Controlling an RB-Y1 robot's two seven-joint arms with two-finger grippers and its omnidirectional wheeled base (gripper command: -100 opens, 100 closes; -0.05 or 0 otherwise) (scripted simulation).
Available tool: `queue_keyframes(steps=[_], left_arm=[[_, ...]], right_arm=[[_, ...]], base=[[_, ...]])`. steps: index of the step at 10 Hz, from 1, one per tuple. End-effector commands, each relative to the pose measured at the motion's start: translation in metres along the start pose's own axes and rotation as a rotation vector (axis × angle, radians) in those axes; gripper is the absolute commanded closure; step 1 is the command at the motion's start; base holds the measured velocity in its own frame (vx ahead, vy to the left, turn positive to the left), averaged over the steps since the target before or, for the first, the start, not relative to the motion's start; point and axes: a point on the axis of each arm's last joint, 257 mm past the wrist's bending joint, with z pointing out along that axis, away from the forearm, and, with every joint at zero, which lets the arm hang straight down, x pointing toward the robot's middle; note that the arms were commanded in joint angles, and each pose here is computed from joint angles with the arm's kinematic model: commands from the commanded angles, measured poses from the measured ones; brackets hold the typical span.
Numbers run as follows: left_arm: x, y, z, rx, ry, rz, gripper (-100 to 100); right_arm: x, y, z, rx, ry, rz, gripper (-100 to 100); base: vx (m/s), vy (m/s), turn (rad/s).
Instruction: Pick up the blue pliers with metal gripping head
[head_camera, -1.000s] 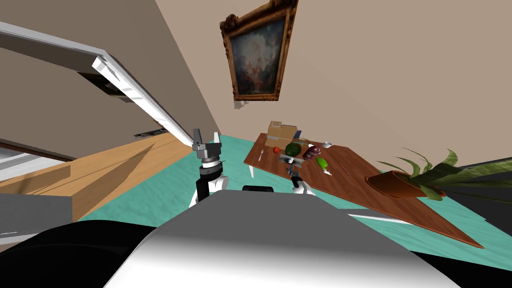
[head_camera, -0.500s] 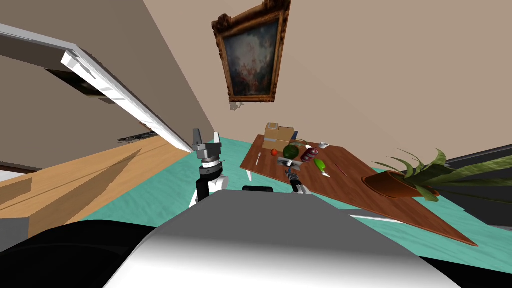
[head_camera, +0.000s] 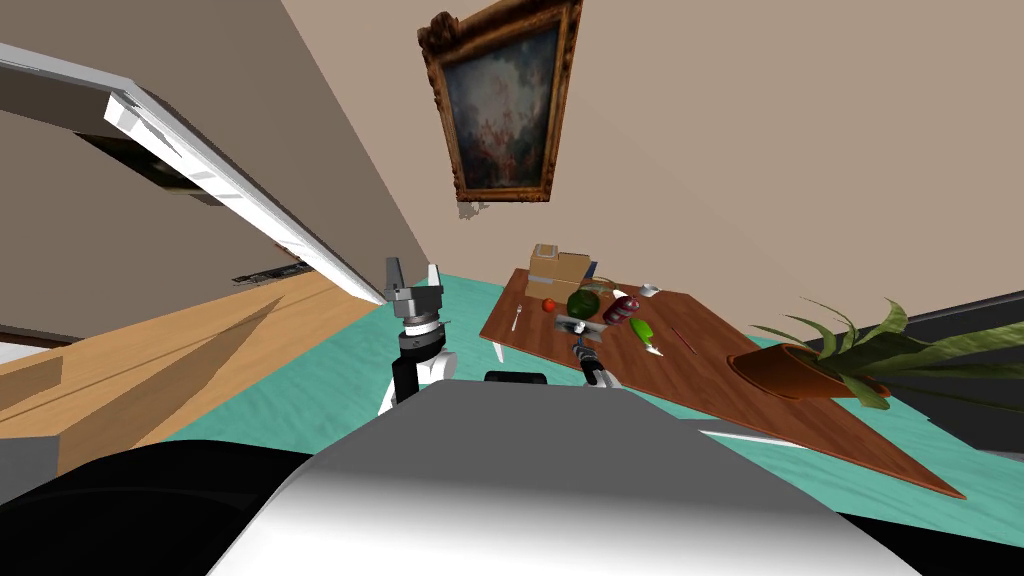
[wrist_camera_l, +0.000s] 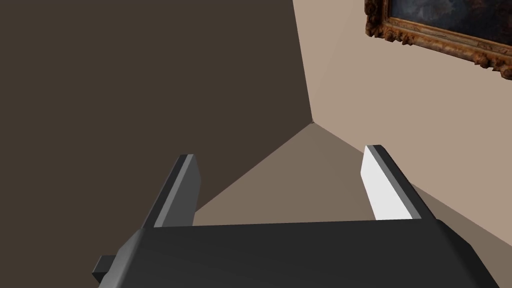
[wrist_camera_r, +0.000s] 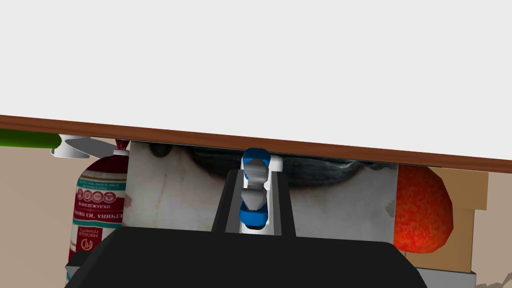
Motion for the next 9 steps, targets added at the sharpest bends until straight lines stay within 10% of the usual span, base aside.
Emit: queue_keyframes(steps=[1, 2, 3, 8, 9], left_arm=[[0.0, 0.0, 0.0, 0.0, 0.0, 0.0, 0], [0.0, 0.0, 0.0, 0.0, 0.0, 0.0, 0], [0.0, 0.0, 0.0, 0.0, 0.0, 0.0, 0], [0.0, 0.0, 0.0, 0.0, 0.0, 0.0, 0], [0.0, 0.0, 0.0, 0.0, 0.0, 0.0, 0]], right_arm=[[0.0, 0.0, 0.0, 0.0, 0.0, 0.0, 100], [0.0, 0.0, 0.0, 0.0, 0.0, 0.0, 0], [-0.008, -0.006, 0.008, 0.012, 0.001, 0.008, 100], [-0.02, -0.014, 0.017, 0.031, 0.002, 0.02, 100], [-0.02, -0.014, 0.018, 0.034, 0.003, 0.021, 0]], base=[[0.0, 0.0, 0.0], [0.0, 0.0, 0.0], [-0.095, 0.035, 0.117], [-0.125, 0.019, 0.071], [-0.011, 0.003, -0.006]])
